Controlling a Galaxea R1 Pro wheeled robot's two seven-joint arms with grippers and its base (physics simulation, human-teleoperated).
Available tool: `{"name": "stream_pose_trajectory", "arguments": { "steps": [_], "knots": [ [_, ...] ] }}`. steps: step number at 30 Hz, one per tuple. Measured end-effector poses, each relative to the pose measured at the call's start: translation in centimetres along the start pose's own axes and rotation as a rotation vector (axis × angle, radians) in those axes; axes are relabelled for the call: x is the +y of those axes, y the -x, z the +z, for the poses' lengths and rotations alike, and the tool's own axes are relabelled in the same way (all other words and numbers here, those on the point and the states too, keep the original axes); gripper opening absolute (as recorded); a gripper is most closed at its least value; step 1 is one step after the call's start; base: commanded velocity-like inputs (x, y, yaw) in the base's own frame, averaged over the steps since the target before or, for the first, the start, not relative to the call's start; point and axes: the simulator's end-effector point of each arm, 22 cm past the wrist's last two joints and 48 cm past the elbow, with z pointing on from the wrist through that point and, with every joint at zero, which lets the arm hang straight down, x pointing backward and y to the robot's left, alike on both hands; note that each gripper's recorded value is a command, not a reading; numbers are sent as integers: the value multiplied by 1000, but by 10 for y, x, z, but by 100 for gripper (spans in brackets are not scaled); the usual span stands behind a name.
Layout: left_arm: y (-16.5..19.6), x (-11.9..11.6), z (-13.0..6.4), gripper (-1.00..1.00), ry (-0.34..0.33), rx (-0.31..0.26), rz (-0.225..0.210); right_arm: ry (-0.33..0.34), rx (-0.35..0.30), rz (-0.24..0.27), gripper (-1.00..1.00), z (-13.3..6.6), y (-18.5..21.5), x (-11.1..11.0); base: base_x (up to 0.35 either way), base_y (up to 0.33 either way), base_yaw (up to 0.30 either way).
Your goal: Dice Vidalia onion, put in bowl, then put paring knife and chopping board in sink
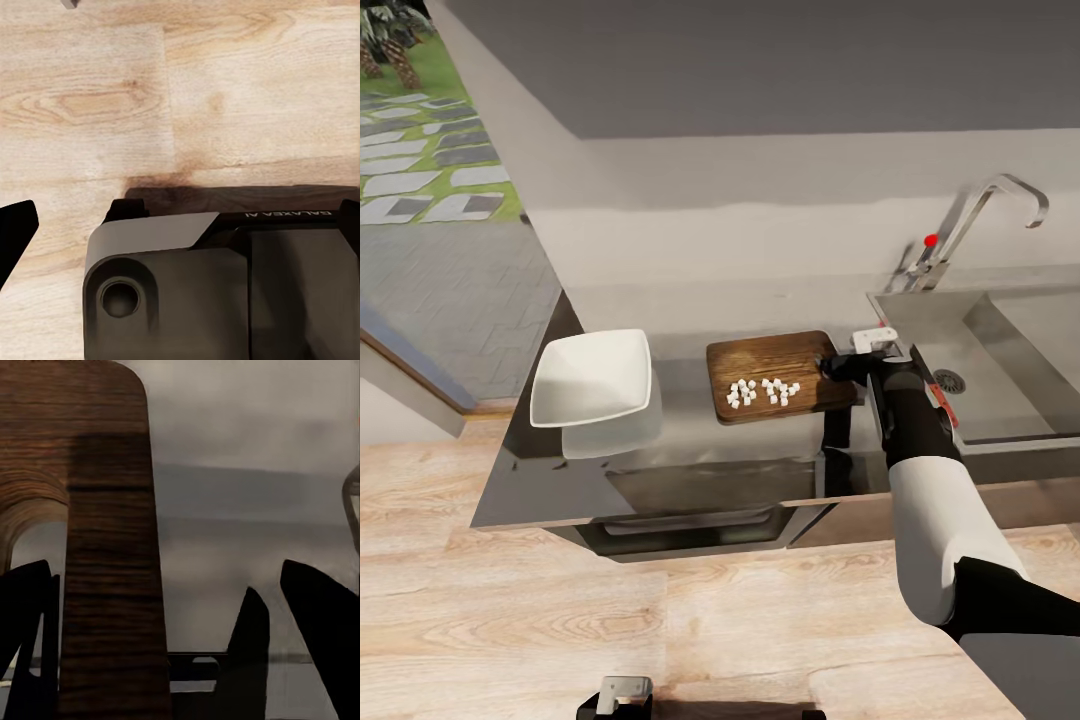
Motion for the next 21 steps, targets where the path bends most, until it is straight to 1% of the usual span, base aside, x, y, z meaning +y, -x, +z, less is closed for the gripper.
{"name": "stream_pose_trajectory", "arguments": {
  "steps": [21],
  "knots": [
    [0,0,0,100,0,0,0,-8,1,0,-100,0,0,-2,0,0,0]
  ]
}}
